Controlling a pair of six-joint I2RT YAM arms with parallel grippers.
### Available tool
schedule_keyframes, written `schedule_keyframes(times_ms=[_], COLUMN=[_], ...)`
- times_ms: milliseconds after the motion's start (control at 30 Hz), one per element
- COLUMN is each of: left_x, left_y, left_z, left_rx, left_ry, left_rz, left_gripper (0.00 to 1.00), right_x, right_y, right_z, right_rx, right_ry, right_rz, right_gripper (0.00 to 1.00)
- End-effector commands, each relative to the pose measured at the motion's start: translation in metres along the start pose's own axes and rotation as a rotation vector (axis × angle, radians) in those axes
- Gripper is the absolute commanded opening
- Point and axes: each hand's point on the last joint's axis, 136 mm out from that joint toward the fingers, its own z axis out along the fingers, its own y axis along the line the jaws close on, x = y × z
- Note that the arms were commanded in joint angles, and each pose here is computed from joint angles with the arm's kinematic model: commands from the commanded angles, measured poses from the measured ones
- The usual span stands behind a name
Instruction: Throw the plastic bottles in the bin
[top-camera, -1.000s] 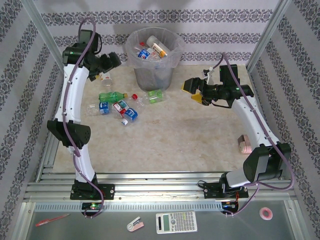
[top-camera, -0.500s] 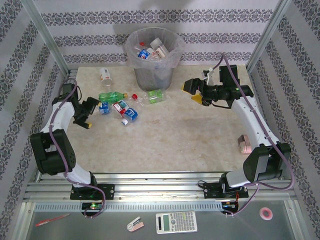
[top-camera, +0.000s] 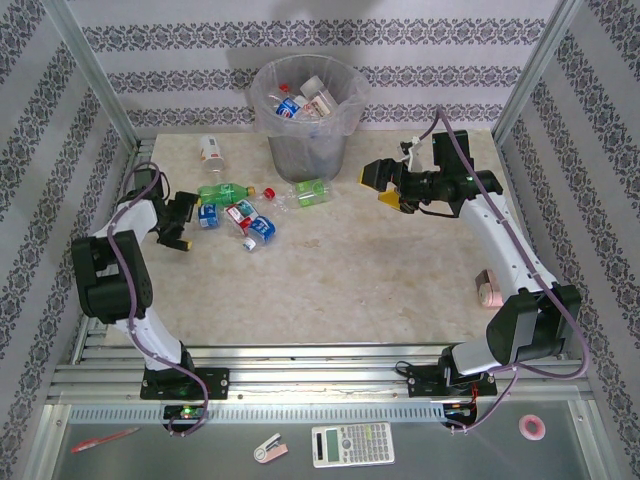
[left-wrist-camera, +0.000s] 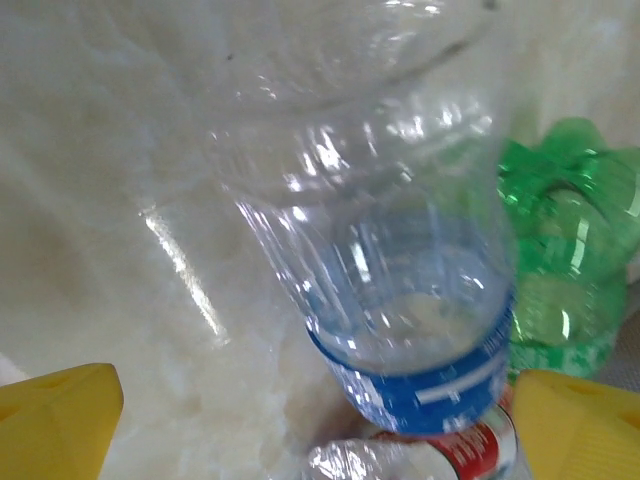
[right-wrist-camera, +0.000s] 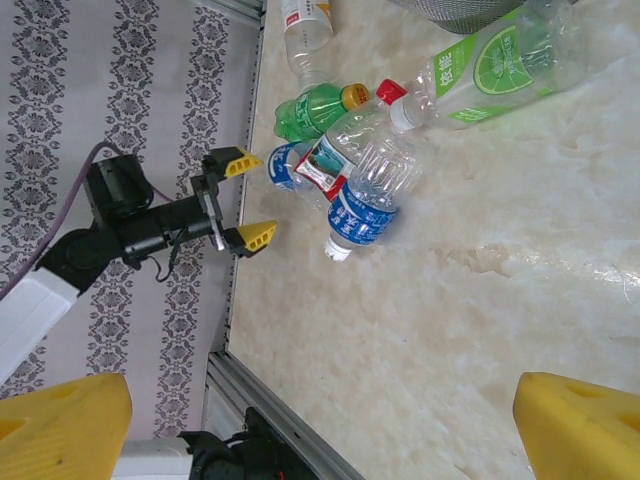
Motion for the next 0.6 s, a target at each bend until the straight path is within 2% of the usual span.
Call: schedule_keyframes(times_ms=[0,133,300,567], left_x=[-0.017,-0.025,-0.028,-0.025], left_y=[-0.022,-0.034,-0.027,-0.003], left_z=[0.004,0.012,0.028,0.036], left_rx=[0.056,0.055,-0.020,-0.140], left_ry=[-0.033,-0.044,-0.019,0.015], left_rz=[-0.037,-0.030,0.001,0.083], left_gripper=[1.00,1.00,1.00,0.86], right_x=[0.005,0.005,0.005,0.003], right_y=[-0.001,-0.002,-0.001,0.000], right_z=[-0.002,0.000,0.002,0.002], right_rx=[0.013,0.013,0.011,0.009], right_ry=[0.001,0.005,0.006,0.005], right_rz=[-0.010,-0.002,-0.004,-0.007], right_gripper=[0.98,0.98,0.98,0.98])
